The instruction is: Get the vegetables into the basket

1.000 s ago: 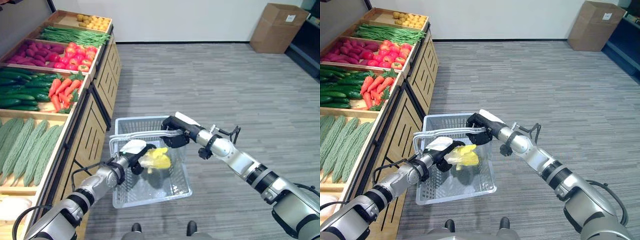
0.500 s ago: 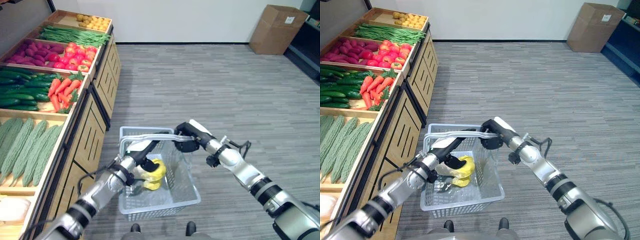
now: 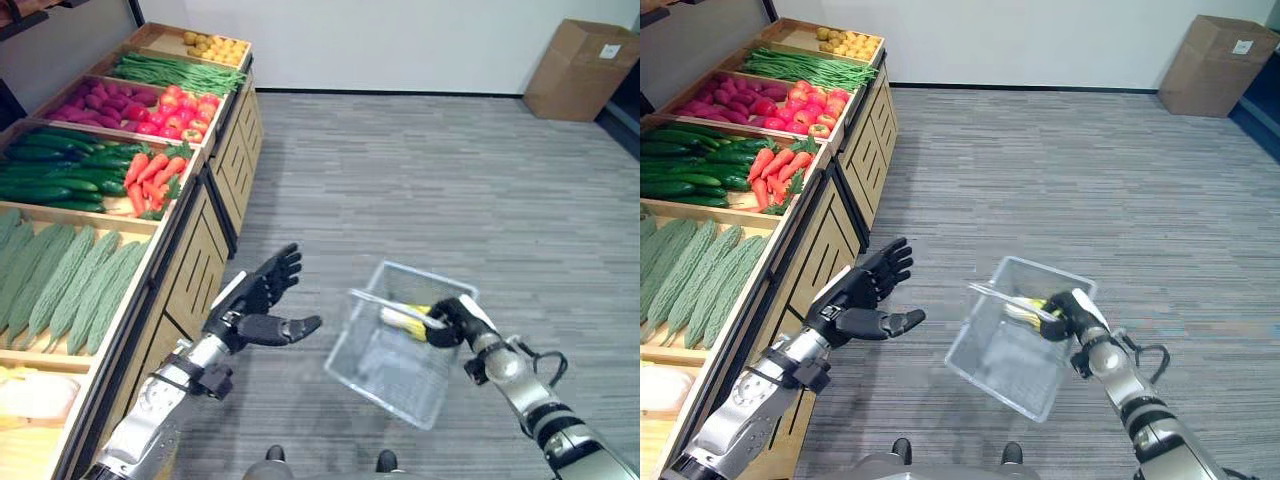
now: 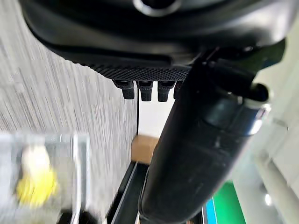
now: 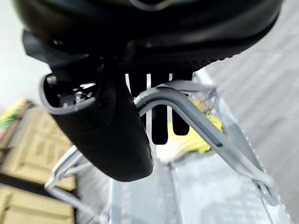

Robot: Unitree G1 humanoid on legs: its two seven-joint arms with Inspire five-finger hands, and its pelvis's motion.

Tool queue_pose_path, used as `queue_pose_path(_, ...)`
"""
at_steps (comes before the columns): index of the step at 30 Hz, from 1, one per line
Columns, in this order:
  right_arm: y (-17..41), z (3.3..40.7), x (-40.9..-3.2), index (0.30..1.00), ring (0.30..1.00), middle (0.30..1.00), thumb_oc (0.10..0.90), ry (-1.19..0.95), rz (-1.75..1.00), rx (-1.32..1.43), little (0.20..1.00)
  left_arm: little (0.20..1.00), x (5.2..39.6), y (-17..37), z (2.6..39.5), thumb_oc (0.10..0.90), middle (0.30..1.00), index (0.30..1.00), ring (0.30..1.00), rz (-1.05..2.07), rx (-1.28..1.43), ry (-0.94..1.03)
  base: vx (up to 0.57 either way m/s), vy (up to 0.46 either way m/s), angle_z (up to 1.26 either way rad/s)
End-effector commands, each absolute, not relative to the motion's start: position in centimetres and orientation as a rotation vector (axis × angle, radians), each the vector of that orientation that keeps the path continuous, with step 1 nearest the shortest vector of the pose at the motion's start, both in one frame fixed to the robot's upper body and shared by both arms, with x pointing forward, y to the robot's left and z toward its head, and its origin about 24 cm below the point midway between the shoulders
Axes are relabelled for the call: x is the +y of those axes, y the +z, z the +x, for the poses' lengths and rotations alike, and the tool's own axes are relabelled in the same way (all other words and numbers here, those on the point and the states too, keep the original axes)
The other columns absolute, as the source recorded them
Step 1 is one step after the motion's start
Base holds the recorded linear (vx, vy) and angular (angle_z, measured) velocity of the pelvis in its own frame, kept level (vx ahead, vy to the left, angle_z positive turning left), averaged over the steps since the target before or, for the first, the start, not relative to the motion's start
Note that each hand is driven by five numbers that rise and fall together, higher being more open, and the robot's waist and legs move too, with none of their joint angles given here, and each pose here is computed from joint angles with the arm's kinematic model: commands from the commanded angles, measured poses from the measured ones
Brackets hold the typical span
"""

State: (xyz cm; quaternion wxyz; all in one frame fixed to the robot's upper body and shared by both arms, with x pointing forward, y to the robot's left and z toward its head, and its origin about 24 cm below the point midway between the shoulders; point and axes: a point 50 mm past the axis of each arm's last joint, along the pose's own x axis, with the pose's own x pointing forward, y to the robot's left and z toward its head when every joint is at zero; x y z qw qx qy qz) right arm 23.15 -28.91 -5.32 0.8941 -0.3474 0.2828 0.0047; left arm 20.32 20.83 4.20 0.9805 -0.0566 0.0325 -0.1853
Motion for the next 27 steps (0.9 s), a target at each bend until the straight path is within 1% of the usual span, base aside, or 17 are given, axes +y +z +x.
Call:
queue_pose_path(1, 1.2, 27.9, -29.7, 0.3, 0.3, 0.3, 0.4, -0.103, -0.717, 0.257, 0.3, 1.0, 21.0, 5.7, 20.9, 0.9, 1.0, 1.0, 1.0, -0.126, -0.036, -0.374, 0.0, 0.0, 0.0)
queue_pose_path(2, 0.3, 27.0, -30.7, 0.3, 0.3, 0.3, 0.4, -0.143, -0.711, 0.309, 0.3, 1.0, 21.8, 4.3, 20.6, 0.9, 1.0, 1.0, 1.0, -0.087, 0.018, -0.323, 0.0, 0.0, 0.0)
queue_pose_path(3, 0.3, 27.0, -30.7, 0.3, 0.3, 0.3, 0.4, -0.143, -0.711, 0.309, 0.3, 1.0, 21.8, 4.3, 20.6, 0.9, 1.0, 1.0, 1.0, -0.087, 0.017, -0.323, 0.0, 0.0, 0.0)
queue_pose_path(4, -0.2, 26.5, -31.3, 0.3, 0.3, 0.3, 0.4, -0.167, -0.709, 0.336, 0.3, 1.0, 22.5, 3.2, 20.4, 0.9, 1.0, 1.0, 1.0, -0.05, 0.059, -0.283, -0.02, -0.004, 0.03)
queue_pose_path(5, -1.1, 25.3, -32.0, 0.3, 0.3, 0.3, 0.4, -0.199, -0.695, 0.384, 0.3, 1.0, 23.9, 0.6, 19.7, 0.9, 1.0, 1.0, 1.0, 0.038, 0.173, -0.196, -0.02, -0.004, 0.06)
queue_pose_path(6, -1.1, 25.3, -32.0, 0.3, 0.3, 0.3, 0.4, -0.199, -0.696, 0.384, 0.3, 1.0, 23.9, 0.5, 19.8, 0.9, 1.0, 1.0, 1.0, 0.039, 0.172, -0.196, -0.02, -0.001, 0.05)
queue_pose_path(7, -1.9, 24.2, -32.7, 0.3, 0.3, 0.3, 0.4, -0.241, -0.668, 0.424, 0.3, 1.0, 25.4, -2.4, 18.7, 0.9, 1.0, 1.0, 1.0, 0.101, 0.301, -0.1, 0.0, 0.0, 0.0)
queue_pose_path(8, -1.9, 24.2, -32.7, 0.3, 0.3, 0.3, 0.4, -0.242, -0.668, 0.424, 0.3, 1.0, 25.3, -2.4, 18.7, 0.9, 1.0, 1.0, 1.0, 0.102, 0.3, -0.101, 0.0, 0.0, 0.0)
queue_pose_path(10, -3.1, 22.4, -33.7, 0.3, 0.3, 0.3, 0.4, -0.313, -0.618, 0.485, 0.3, 1.0, 26.9, -6.6, 16.4, 0.9, 1.0, 1.0, 1.0, 0.192, 0.511, 0.013, 0.0, 0.0, 0.0)
queue_pose_path(11, -3.1, 22.4, -33.7, 0.3, 0.3, 0.3, 0.4, -0.314, -0.619, 0.485, 0.3, 1.0, 26.8, -6.7, 16.4, 0.9, 1.0, 1.0, 1.0, 0.193, 0.51, 0.012, 0.0, 0.0, 0.0)
queue_pose_path(18, -6.2, 17.8, -34.6, 0.3, 0.3, 0.3, 0.4, -0.427, -0.49, 0.618, 0.3, 1.0, 28.0, -12.8, 10.8, 0.9, 1.0, 1.0, 1.0, 0.374, 0.907, 0.162, 0.0, 0.0, 0.0)
queue_pose_path(23, -8.2, 15.4, -34.0, 0.3, 0.3, 0.3, 0.4, -0.447, -0.423, 0.705, 0.3, 1.0, 27.3, -14.9, 7.5, 0.9, 1.0, 1.0, 1.0, 0.424, 1.118, 0.177, 0.02, -0.006, -0.05)
queue_pose_path(27, -9.6, 13.3, -33.5, 0.3, 0.3, 0.3, 0.4, -0.44, -0.418, 0.785, 0.3, 1.0, 26.7, -15.7, 5.7, 0.9, 1.0, 1.0, 1.0, 0.472, 1.215, 0.163, 0.02, -0.008, -0.07)
